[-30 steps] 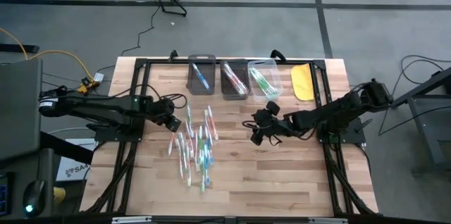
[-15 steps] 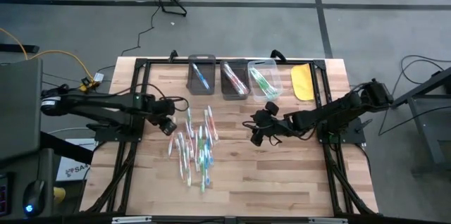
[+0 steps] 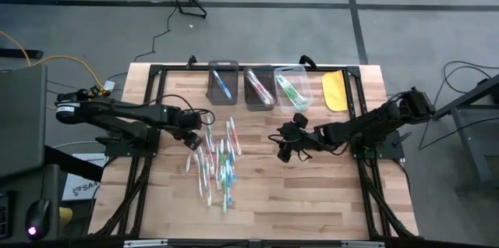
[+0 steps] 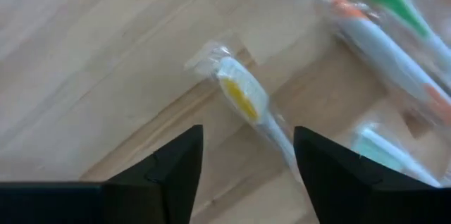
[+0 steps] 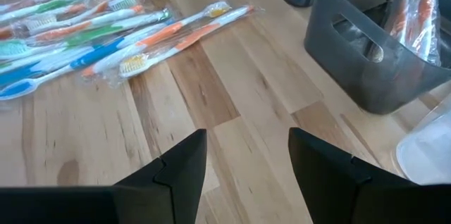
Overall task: Pick & Place Toothbrushes
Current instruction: Put the orange toothbrush into the right black bin
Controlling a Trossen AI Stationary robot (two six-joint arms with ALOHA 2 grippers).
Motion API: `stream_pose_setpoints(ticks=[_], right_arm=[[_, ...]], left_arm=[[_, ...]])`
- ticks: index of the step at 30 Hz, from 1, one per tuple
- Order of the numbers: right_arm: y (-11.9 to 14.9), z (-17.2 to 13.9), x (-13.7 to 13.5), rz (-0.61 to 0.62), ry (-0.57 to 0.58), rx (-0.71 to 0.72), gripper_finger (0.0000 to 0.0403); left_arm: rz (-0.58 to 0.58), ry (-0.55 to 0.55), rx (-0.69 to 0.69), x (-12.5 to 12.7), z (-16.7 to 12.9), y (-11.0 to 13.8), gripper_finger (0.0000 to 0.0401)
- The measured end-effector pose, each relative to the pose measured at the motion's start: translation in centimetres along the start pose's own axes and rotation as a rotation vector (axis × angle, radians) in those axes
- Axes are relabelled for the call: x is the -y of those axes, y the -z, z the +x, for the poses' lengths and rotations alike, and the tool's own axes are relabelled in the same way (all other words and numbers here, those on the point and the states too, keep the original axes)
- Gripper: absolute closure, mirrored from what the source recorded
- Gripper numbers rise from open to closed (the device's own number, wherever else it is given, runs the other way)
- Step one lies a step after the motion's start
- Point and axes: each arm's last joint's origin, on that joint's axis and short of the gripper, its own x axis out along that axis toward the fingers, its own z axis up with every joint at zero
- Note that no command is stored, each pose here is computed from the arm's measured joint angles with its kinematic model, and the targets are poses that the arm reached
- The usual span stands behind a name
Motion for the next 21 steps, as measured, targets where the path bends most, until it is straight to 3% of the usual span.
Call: stream_pose_setpoints(ticks=[4, 8, 12, 18, 21], right_arm=[[-0.01, 0.00, -0.01, 0.001, -0.001, 0.001, 0.0209], [-0.07, 0.01, -0.04, 0.004, -0.003, 0.006, 0.0209], [-0.16, 0.03, -0.01, 0.008, -0.001, 0.014, 0.0209], [-0.18, 0.04, -0.01, 0.000, -0.007, 0.012, 0.0209], [-0.18, 0.04, 0.00, -0.016, -0.006, 0.013, 0.0209]], left_arm=[[-0.011, -0.007, 0.002, 0.35, 0.74, -0.30, 0.0181], [-0.015, -0.020, -0.006, 0.44, 1.08, -0.37, 0.0206], [0.022, -0.032, -0.017, 0.36, 1.12, -0.29, 0.0260], [0.116, -0.010, -0.045, 0.38, 1.13, -0.19, 0.0381], [0.142, -0.017, -0.083, 0.32, 0.68, -0.07, 0.0389]])
